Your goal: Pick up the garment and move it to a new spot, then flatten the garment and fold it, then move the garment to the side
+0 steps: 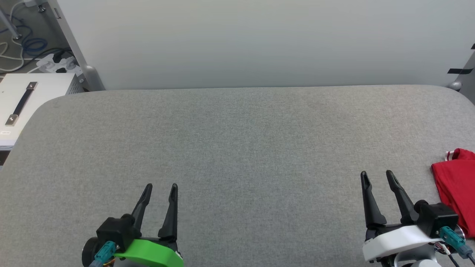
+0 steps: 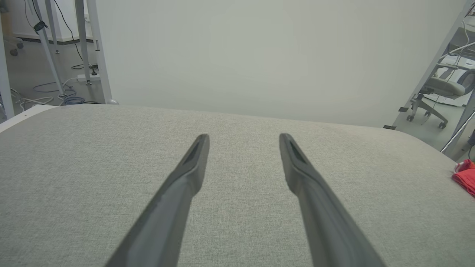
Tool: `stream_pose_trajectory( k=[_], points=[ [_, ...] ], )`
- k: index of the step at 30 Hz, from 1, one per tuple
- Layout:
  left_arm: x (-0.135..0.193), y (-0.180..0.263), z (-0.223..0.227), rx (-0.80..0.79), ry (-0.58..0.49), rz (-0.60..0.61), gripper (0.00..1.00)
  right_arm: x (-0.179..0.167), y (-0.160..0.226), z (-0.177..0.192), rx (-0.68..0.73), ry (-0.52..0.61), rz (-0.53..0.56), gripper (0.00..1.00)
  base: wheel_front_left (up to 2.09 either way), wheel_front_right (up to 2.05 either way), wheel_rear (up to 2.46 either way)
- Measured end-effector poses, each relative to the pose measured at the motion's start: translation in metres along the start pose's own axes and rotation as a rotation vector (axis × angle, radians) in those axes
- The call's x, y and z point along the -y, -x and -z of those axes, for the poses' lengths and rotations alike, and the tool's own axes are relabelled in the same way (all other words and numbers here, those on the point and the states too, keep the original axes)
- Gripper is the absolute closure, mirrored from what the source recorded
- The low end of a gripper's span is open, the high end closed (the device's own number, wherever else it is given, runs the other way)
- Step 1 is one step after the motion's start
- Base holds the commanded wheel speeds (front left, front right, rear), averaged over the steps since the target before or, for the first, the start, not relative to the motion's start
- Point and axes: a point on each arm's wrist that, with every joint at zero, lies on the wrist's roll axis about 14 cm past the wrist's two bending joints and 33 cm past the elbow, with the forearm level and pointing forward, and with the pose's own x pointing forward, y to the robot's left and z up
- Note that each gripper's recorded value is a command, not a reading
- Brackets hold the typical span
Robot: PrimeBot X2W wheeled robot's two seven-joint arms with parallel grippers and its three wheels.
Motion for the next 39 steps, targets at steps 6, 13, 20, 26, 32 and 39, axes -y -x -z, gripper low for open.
stream_pose_trajectory(
  k=[6, 13, 20, 26, 32, 39],
  points=[
    [0.0010, 0.0001, 0.0015, -0.006, 0.001, 0.003, 1.00, 0.0003, 0.0000, 0.0002, -0.002, 0.000, 0.001, 1.00, 0.00, 0.00, 0.00],
    [-0.0001, -0.0003, 0.0034, -0.022, -0.011, -0.002, 1.00, 0.0005, -0.0002, 0.0021, -0.016, 0.005, 0.001, 1.00, 0.00, 0.00, 0.00],
    [-0.0015, -0.0011, 0.0037, -0.033, -0.027, -0.009, 1.00, 0.0006, -0.0006, 0.0036, -0.033, 0.022, -0.001, 1.00, 0.00, 0.00, 0.00],
    [-0.0031, -0.0019, 0.0022, -0.035, -0.040, -0.016, 1.00, 0.0003, -0.0009, 0.0039, -0.040, 0.031, -0.003, 1.00, 0.00, 0.00, 0.00],
    [-0.0052, -0.0025, 0.0022, -0.043, -0.051, -0.025, 1.00, 0.0002, -0.0012, 0.0046, -0.049, 0.041, -0.004, 1.00, 0.00, 0.00, 0.00],
    [-0.0066, -0.0029, 0.0030, -0.054, -0.069, -0.030, 1.00, 0.0003, -0.0015, 0.0053, -0.059, 0.052, -0.005, 1.00, 0.00, 0.00, 0.00]
  ],
)
